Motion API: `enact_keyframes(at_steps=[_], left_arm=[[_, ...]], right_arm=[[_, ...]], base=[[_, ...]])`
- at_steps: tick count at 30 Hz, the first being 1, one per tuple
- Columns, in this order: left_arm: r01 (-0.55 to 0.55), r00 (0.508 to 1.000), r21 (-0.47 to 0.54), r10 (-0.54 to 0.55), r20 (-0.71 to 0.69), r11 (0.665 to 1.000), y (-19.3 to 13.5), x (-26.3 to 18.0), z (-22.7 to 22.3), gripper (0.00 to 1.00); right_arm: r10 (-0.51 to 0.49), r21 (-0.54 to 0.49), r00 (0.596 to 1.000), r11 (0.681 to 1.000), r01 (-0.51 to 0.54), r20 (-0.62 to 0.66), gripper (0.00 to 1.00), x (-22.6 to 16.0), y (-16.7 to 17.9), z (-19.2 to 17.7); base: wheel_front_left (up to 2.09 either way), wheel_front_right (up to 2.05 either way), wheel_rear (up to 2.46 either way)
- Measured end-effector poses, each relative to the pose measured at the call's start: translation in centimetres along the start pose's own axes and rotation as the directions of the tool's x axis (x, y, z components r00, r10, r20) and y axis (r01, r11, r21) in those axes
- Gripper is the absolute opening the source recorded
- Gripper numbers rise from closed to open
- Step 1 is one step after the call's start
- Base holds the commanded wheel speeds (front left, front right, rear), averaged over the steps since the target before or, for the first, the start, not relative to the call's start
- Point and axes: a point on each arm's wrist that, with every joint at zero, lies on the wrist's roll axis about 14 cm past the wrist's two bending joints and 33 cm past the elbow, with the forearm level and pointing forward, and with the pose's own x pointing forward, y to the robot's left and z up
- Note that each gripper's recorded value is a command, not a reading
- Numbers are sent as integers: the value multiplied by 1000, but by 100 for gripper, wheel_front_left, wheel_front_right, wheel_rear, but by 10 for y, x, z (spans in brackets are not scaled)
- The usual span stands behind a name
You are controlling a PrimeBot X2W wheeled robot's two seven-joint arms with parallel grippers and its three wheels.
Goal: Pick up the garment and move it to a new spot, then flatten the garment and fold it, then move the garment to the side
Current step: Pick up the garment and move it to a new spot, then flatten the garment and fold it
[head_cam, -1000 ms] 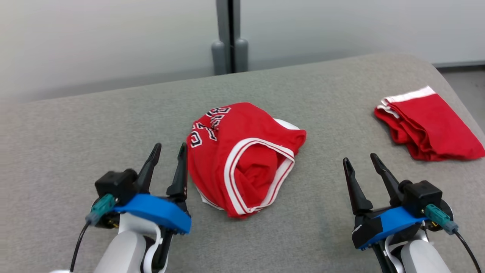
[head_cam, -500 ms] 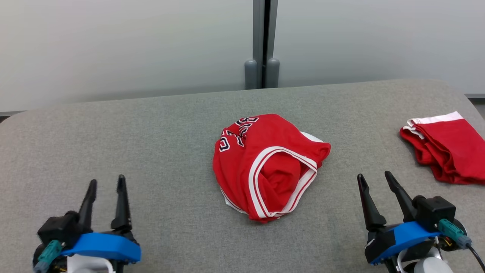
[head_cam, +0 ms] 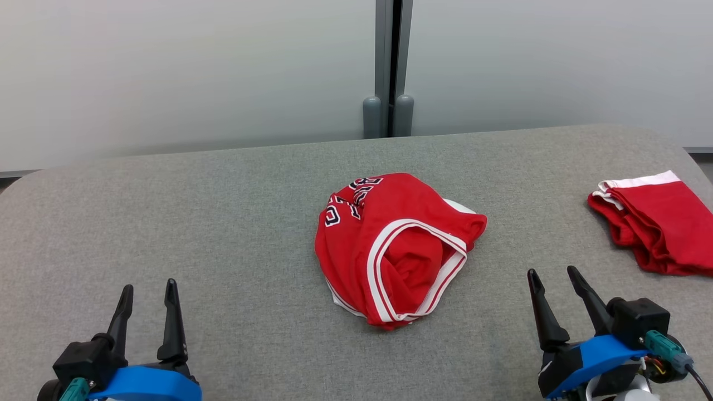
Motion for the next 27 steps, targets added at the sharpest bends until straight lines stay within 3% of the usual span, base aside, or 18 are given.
enact_keyframes(at_steps=[17, 27], left_arm=[[10, 1000, -2, -10, -22, 1000, -5, 9, -1, 100], [1, 1000, -8, -1, -31, 1000, -1, 19, -3, 100]], right_arm=[[51, 10, 994, 999, -50, -96, 100, 20, 18, -15], [110, 16, 926, 994, -112, -362, 100, 62, 38, -63]], base=[[0, 0, 0], [0, 0, 0]])
